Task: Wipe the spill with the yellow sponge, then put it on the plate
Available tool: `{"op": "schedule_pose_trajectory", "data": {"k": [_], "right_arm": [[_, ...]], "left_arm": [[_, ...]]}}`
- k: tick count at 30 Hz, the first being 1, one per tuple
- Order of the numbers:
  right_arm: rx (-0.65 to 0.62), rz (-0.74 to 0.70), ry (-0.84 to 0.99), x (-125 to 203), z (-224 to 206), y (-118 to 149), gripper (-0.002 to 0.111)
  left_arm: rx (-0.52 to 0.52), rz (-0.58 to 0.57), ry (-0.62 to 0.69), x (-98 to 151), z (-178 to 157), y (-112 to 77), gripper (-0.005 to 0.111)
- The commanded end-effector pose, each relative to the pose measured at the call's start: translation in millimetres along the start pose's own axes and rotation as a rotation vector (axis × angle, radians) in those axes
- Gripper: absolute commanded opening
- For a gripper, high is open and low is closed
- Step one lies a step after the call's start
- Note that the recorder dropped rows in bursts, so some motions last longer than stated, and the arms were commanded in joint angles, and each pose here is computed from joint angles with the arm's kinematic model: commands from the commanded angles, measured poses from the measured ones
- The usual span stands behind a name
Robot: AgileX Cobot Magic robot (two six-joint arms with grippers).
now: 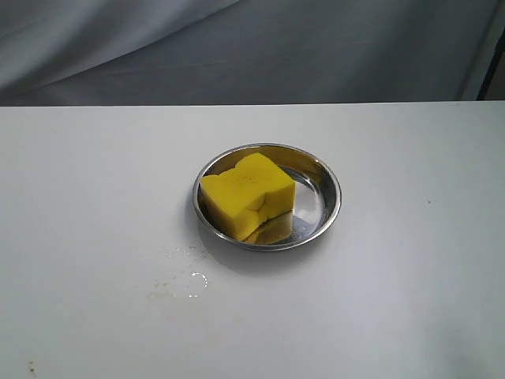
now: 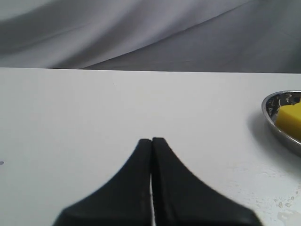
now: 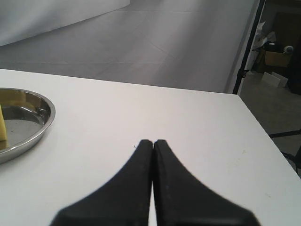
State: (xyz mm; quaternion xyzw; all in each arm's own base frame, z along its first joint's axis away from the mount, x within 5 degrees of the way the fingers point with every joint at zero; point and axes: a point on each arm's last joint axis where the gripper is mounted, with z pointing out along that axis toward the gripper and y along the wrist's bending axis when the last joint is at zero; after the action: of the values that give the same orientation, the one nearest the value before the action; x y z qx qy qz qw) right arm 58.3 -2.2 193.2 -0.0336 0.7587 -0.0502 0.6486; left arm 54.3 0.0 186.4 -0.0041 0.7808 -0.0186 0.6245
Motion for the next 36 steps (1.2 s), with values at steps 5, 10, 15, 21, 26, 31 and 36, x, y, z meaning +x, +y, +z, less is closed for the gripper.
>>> {"op": "schedule_pose_trajectory", "data": {"k": [5, 10, 15, 21, 26, 31, 36], "right_arm": [[-0.004, 0.009, -0.002, 0.4, 0.5, 0.4, 0.000], [-0.004, 0.009, -0.002, 0.4, 0.5, 0.4, 0.000], [-0.004, 0.009, -0.002, 0.4, 0.5, 0.4, 0.000], [-0.004, 0.009, -0.002, 0.4, 0.5, 0.4, 0.000], [-0.004, 0.009, -0.002, 0.4, 0.5, 0.4, 0.000], [-0.004, 0.009, -0.002, 0.4, 0.5, 0.4, 0.000], [-0.004, 0.009, -0.002, 0.4, 0.5, 0.4, 0.000]], "left_arm": [[0.019, -0.006, -0.089, -7.0, -0.2, -1.5, 0.001], [0.019, -0.006, -0.089, -7.0, -0.2, -1.5, 0.001], [0.019, -0.006, -0.089, -7.0, -0.2, -1.5, 0.001], [0.019, -0.006, -0.089, -7.0, -0.2, -1.5, 0.001], [0.019, -0.006, -0.089, -7.0, -0.2, -1.5, 0.001], [0.019, -0.006, -0.089, -7.0, -0.2, -1.5, 0.001], [0.019, -0.006, -0.089, -7.0, -0.2, -1.5, 0.001]]}}
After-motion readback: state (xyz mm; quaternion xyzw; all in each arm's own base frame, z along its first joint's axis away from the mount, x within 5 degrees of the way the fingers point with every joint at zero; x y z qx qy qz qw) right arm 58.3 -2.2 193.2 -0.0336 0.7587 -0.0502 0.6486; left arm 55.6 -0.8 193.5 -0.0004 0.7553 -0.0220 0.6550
